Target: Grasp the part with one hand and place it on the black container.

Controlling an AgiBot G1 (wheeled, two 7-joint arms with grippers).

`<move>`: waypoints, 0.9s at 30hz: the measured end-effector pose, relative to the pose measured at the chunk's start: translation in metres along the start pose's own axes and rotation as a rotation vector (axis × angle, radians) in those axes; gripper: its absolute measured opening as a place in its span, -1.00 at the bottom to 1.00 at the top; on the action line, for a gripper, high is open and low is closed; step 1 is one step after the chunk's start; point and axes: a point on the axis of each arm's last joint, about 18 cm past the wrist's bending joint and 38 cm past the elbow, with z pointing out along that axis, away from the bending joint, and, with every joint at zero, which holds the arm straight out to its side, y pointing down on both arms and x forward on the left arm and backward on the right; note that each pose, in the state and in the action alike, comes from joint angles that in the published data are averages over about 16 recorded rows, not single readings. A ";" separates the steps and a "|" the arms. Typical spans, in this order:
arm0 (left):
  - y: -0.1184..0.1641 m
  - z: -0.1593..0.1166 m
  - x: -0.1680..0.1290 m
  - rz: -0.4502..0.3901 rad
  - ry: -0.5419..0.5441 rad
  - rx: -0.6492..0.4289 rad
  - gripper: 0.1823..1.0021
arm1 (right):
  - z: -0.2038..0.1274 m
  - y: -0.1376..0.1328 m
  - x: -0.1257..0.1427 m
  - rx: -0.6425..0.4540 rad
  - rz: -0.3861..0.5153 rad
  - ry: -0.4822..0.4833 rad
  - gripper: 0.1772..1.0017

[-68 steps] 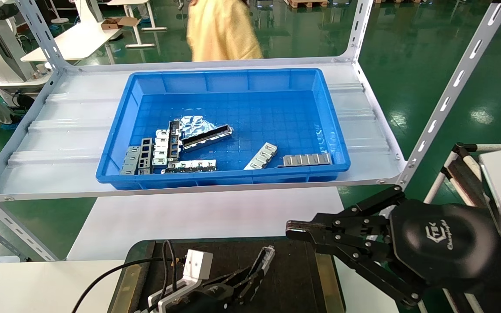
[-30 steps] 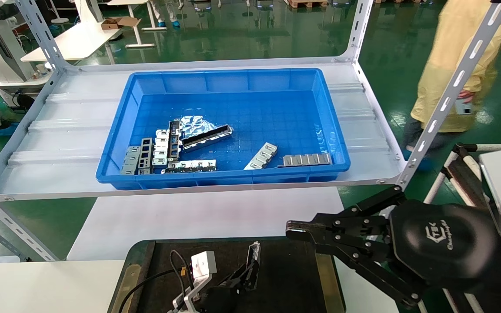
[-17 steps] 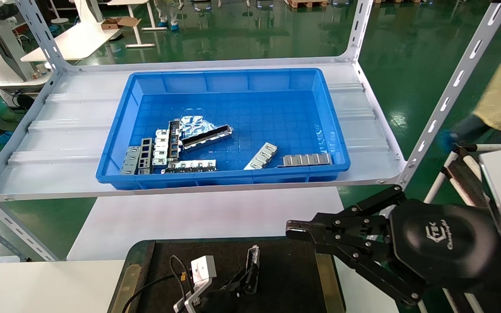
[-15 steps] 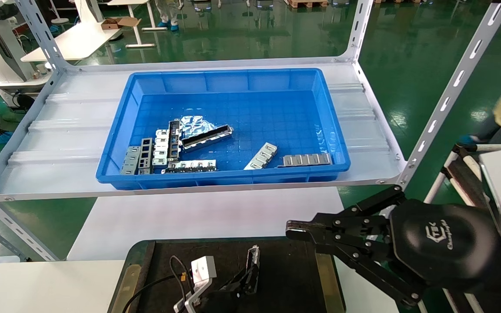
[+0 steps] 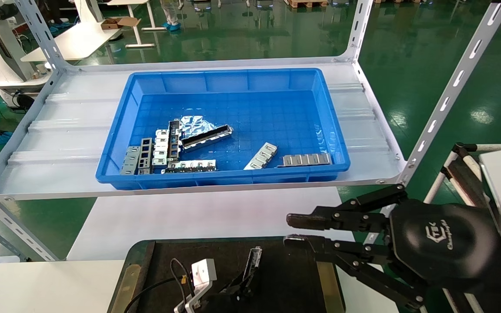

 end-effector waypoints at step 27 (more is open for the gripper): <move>-0.069 -0.063 0.010 0.277 0.311 -0.058 0.71 | 0.000 0.000 0.000 0.000 0.000 0.000 0.43</move>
